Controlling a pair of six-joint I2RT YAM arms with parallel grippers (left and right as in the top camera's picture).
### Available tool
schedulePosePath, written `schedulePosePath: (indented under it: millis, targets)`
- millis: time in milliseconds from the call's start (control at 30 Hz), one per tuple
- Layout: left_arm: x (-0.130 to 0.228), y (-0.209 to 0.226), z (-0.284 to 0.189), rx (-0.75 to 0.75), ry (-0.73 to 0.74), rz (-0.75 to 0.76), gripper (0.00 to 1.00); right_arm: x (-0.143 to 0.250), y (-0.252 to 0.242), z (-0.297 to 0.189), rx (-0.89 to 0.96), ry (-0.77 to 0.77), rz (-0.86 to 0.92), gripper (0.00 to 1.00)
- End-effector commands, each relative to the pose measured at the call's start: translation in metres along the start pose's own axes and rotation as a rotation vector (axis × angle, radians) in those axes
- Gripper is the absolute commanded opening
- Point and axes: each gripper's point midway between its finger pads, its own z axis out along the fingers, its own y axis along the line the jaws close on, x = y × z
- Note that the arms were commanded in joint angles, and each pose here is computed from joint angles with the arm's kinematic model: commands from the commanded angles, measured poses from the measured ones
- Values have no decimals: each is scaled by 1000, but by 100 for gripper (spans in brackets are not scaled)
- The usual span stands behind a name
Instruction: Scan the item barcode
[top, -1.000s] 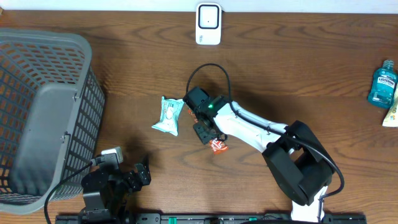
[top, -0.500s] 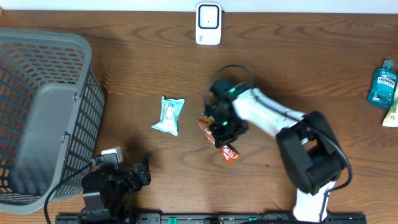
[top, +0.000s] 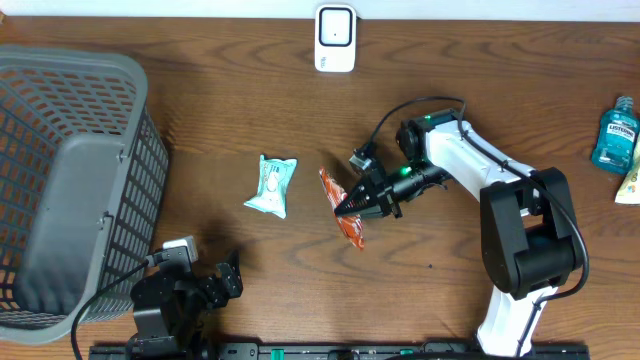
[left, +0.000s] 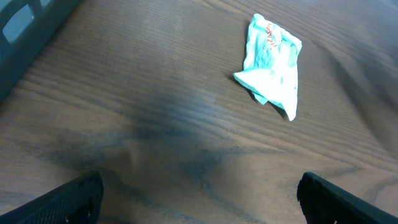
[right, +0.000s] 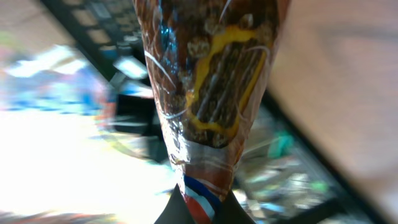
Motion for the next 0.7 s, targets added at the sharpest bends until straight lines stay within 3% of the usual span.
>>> schedulePosePath:
  millis: [0,167,467,567,667]
  targets:
    - [17,5,1,-20,67,-20,98,-4,39,-8,-222,-29,73,1]
    - [17,5,1,-20,67,-20,98,2,40,-9,-224,-9,245,1]
    - [17,5,1,-20,67,-20,98,2,40,-9,-224,-6,275,1]
    - [17,5,1,-20,67,-20,98,-4,36,-8,-205,-15,179,1]
    - [17,5,1,-20,66,-20,98,-16,30,-7,-174,-43,-65,1]
